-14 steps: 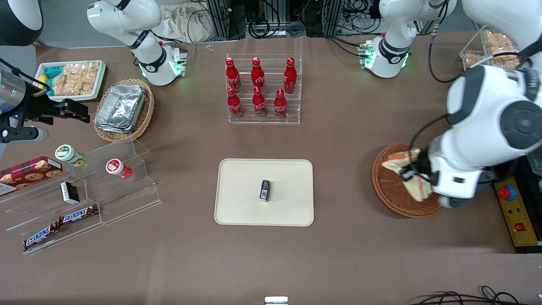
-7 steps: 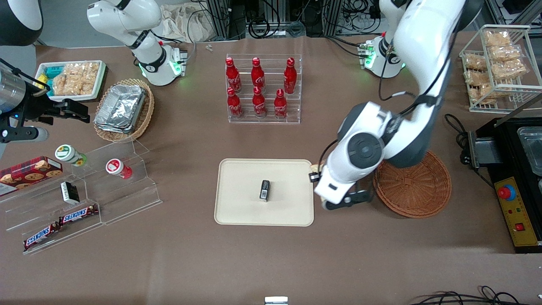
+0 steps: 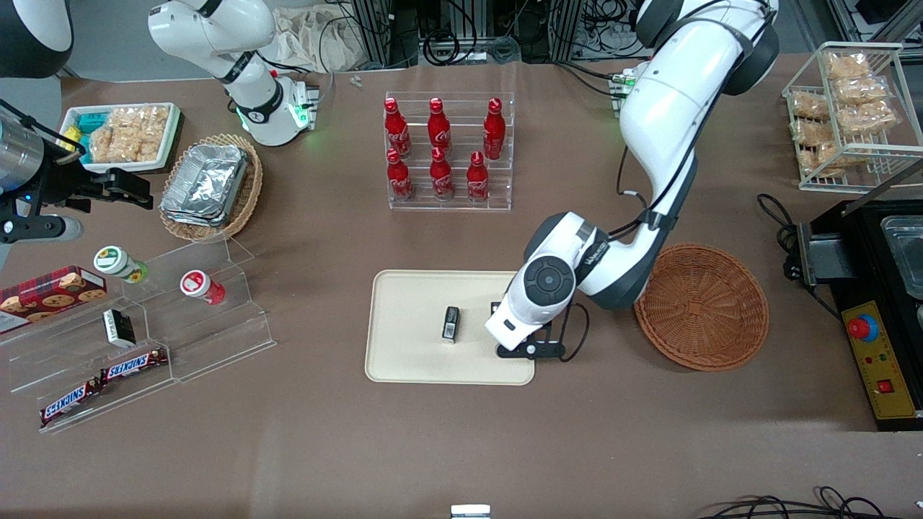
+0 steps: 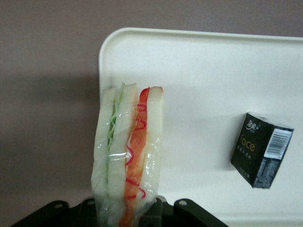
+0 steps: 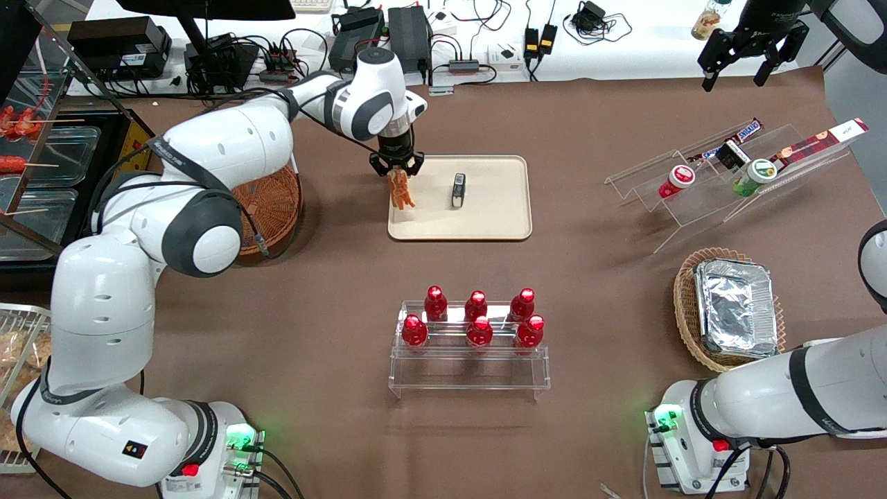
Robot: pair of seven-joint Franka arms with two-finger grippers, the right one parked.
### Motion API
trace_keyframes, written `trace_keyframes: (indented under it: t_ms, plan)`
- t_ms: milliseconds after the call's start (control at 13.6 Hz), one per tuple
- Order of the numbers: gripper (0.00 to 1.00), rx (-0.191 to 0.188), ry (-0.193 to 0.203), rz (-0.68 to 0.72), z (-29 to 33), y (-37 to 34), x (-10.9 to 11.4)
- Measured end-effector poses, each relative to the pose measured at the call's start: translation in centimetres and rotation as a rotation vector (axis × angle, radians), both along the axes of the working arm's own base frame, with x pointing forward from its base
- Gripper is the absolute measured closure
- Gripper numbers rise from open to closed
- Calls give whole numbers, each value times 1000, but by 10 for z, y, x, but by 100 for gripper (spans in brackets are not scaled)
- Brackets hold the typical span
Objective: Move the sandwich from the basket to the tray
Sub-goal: 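Lower the sandwich onto the tray beside the black box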
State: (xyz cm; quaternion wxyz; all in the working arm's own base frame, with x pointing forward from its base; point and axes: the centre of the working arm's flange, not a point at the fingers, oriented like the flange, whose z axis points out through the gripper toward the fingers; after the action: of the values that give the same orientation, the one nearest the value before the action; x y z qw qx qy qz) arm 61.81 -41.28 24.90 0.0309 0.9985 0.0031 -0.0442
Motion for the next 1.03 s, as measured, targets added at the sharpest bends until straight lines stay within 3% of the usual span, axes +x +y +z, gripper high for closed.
trace_keyframes:
  t_ms: [220,367,587,954,1028]
  plan:
    - [80,-1,9,-3,-21,-1,-1]
    - [82,-13,-6,-2,-25,-2,1]
    - [57,-16,-6,-1,-30,-3,1]
    - [6,-19,-11,0,-28,-3,2]
    - [0,-21,-14,1,-26,-3,4]
